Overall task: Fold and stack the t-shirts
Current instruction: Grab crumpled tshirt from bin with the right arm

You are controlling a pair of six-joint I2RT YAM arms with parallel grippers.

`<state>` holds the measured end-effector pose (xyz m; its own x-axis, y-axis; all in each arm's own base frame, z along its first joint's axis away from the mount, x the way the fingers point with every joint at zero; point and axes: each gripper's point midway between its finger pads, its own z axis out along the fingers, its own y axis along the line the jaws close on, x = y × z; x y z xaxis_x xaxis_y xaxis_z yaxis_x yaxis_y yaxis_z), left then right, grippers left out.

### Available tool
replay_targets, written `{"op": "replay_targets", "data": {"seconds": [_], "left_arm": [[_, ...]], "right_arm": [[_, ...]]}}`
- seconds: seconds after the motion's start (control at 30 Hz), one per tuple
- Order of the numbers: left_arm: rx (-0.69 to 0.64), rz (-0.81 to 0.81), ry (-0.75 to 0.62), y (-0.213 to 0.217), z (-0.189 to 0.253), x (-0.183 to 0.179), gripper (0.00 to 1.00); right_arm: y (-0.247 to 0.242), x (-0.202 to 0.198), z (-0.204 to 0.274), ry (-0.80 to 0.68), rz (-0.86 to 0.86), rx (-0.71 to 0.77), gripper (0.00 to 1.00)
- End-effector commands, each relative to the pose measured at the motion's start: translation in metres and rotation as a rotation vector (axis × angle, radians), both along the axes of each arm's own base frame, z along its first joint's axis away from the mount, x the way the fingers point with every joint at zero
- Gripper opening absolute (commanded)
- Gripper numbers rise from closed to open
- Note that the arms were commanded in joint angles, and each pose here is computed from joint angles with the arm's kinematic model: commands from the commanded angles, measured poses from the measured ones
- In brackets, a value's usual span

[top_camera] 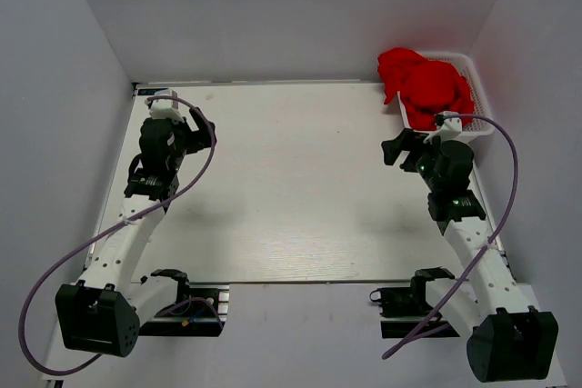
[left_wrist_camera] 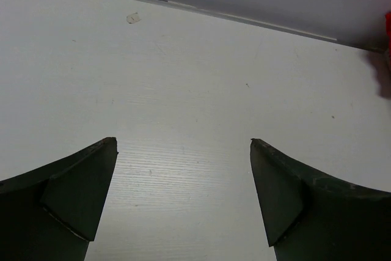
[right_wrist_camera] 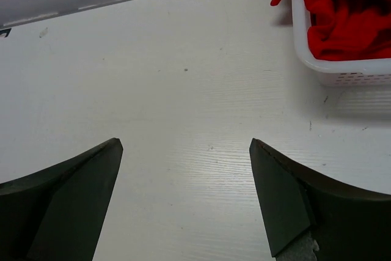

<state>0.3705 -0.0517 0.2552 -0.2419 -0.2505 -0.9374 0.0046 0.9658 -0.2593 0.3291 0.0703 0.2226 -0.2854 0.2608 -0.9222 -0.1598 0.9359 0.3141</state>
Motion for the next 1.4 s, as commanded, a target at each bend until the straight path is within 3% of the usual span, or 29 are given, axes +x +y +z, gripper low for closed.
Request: {"op": "replay_targets", "data": {"seconds": [0.0, 0.17, 0.23, 0.27, 0.33, 0.37, 0.5, 0.6, 0.67, 0.7, 0.73, 0.77, 0.83, 0.87, 1.03, 1.1, 1.13, 1.2, 1.33, 1.37], "left_arm": [[-0.027, -0.035, -0.020, -0.005, 0.014, -0.008, 1.00], [-0.033, -0.032, -0.007, -0.005, 0.017, -0.009, 1.00], [-0.038, -0.019, 0.004, -0.004, 0.015, -0.007, 1.00], [-0.034, -0.018, 0.039, -0.004, 0.005, -0.006, 1.00], [-0.035, 0.005, 0.057, -0.001, 0.008, -0.003, 1.00], [-0.030, 0.016, 0.068, 0.001, 0.006, -0.002, 1.00], [-0.017, 0.039, 0.111, 0.004, -0.006, 0.002, 1.00], [0.000, 0.008, 0.114, 0.000, -0.008, 0.007, 1.00], [0.013, 0.004, 0.113, 0.001, -0.009, 0.009, 1.00], [0.012, 0.004, 0.104, 0.000, -0.007, 0.010, 1.00], [0.012, 0.004, 0.104, 0.000, -0.007, 0.010, 1.00], [0.022, 0.001, 0.103, 0.000, -0.008, 0.012, 1.00], [0.019, -0.008, 0.101, -0.001, -0.009, 0.015, 1.00], [0.025, -0.019, 0.102, -0.003, -0.011, 0.017, 1.00], [0.047, -0.025, 0.132, -0.003, -0.020, 0.025, 1.00], [0.048, -0.025, 0.139, -0.004, -0.021, 0.028, 1.00], [0.050, -0.025, 0.163, -0.004, -0.029, 0.028, 1.00], [0.053, -0.026, 0.184, -0.004, -0.036, 0.028, 1.00], [0.065, -0.029, 0.208, -0.004, -0.043, 0.030, 1.00], [0.073, -0.032, 0.206, -0.003, -0.040, 0.031, 1.00]], "right_arm": [[0.005, 0.007, 0.025, -0.034, 0.017, 0.015, 0.90], [0.006, 0.023, 0.021, -0.043, 0.071, -0.097, 0.90], [-0.001, 0.038, 0.007, 0.017, 0.030, -0.113, 0.90], [-0.010, 0.051, 0.026, -0.007, -0.030, -0.129, 0.90], [-0.021, 0.072, 0.001, 0.100, -0.089, -0.157, 0.90], [-0.038, 0.085, 0.033, 0.088, -0.199, -0.173, 0.90], [-0.065, 0.135, 0.014, 0.213, -0.322, -0.254, 0.90], [-0.093, 0.180, 0.034, 0.236, -0.455, -0.251, 0.90], [-0.111, 0.204, -0.007, 0.329, -0.514, -0.295, 0.90], [-0.122, 0.219, 0.026, 0.275, -0.551, -0.286, 0.90], [-0.121, 0.227, 0.024, 0.279, -0.541, -0.295, 0.90], [-0.122, 0.243, -0.021, 0.358, -0.529, -0.323, 0.90], [-0.141, 0.264, 0.006, 0.296, -0.541, -0.317, 0.90], [-0.142, 0.279, -0.020, 0.330, -0.530, -0.334, 0.90], [-0.160, 0.297, -0.047, 0.329, -0.567, -0.321, 0.90], [-0.165, 0.297, -0.053, 0.326, -0.574, -0.316, 0.83], [-0.163, 0.302, -0.055, 0.308, -0.557, -0.308, 0.69], [-0.164, 0.303, -0.060, 0.311, -0.536, -0.312, 0.54], [-0.163, 0.305, -0.057, 0.303, -0.503, -0.291, 0.00], [-0.163, 0.303, -0.051, 0.294, -0.508, -0.284, 0.00]]}}
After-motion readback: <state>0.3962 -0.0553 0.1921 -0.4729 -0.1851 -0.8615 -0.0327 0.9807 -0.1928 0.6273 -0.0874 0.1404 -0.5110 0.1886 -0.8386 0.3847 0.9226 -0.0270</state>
